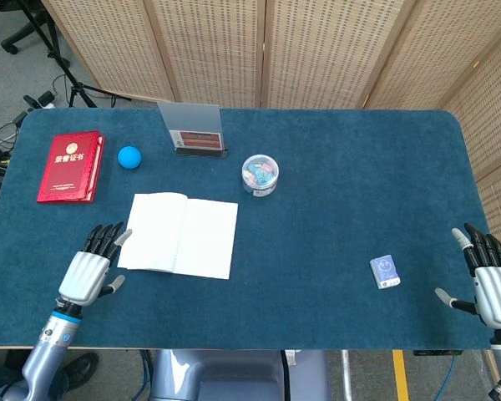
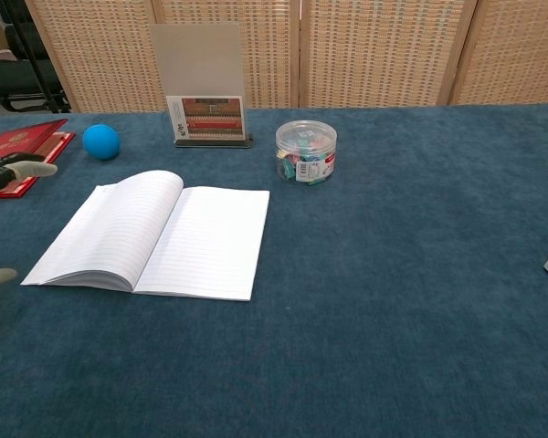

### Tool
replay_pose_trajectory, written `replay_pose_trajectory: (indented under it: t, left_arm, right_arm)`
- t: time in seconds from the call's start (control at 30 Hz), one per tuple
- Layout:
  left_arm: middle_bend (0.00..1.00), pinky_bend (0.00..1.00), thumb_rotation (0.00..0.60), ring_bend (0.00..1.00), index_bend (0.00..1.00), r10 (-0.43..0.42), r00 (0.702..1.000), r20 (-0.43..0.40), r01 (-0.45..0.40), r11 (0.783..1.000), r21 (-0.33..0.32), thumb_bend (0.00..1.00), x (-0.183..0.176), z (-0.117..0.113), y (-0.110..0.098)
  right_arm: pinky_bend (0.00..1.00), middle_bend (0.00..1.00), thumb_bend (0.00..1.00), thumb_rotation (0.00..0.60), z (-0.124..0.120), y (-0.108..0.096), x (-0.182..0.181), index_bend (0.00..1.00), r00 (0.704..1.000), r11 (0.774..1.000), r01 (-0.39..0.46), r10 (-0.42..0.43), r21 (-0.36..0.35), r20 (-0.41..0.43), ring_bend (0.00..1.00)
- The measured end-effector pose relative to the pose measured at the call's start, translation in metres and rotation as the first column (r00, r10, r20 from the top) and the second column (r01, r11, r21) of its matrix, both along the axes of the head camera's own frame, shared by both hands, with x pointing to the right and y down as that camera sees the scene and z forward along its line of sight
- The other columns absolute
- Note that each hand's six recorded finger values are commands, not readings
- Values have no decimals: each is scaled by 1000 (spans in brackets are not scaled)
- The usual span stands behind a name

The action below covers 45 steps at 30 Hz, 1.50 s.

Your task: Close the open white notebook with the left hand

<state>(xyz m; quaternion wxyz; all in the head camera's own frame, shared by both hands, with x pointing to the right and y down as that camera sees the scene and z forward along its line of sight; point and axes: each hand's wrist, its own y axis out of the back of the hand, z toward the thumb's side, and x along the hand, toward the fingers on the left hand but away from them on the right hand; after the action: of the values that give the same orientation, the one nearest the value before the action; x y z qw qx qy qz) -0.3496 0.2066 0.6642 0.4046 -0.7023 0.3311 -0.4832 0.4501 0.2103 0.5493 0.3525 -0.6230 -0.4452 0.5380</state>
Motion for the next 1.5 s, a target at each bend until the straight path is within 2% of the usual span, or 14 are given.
replay_pose_trajectory:
  t: [0.37, 0.77, 1.13, 1.37, 1.43, 1.5]
  left_arm:
    - [0, 0, 600, 0, 0, 55, 998, -24, -55, 998, -15, 242, 42, 28, 3]
    - [0, 0, 600, 0, 0, 34, 999, -19, -34, 999, -29, 239, 45, 61, -1]
    - [0, 0, 600, 0, 0, 15, 1000, -13, -16, 1000, -21, 247, 43, 68, -7]
    - [0, 0, 600, 0, 0, 12, 1000, 5, -12, 1000, -24, 351, 42, 76, -11]
    - [0, 0, 600, 0, 0, 11, 1000, 3, -11, 1000, -21, 425, 42, 76, -12]
    - [0, 0, 600, 0, 0, 18, 1000, 4, -18, 1000, -9, 545, 41, 74, -14]
  right_arm:
    - [0, 0, 0, 600, 0, 0, 0, 0, 1000, 1000, 1, -1, -6, 11, 0]
    - [0, 0, 0, 600, 0, -1, 3, 0, 1000, 1000, -5, 5, -11, 17, 0]
    - [0, 0, 0, 600, -1, -2, 4, 0, 1000, 1000, -9, 9, -10, 21, 0]
    - [0, 0, 0, 600, 0, -2, 3, 0, 1000, 1000, -8, 8, -11, 19, 0]
    - [0, 0, 0, 600, 0, -2, 4, 0, 1000, 1000, -9, 9, -11, 20, 0]
    - [0, 0, 0, 600, 0, -2, 4, 0, 1000, 1000, -10, 10, -11, 21, 0]
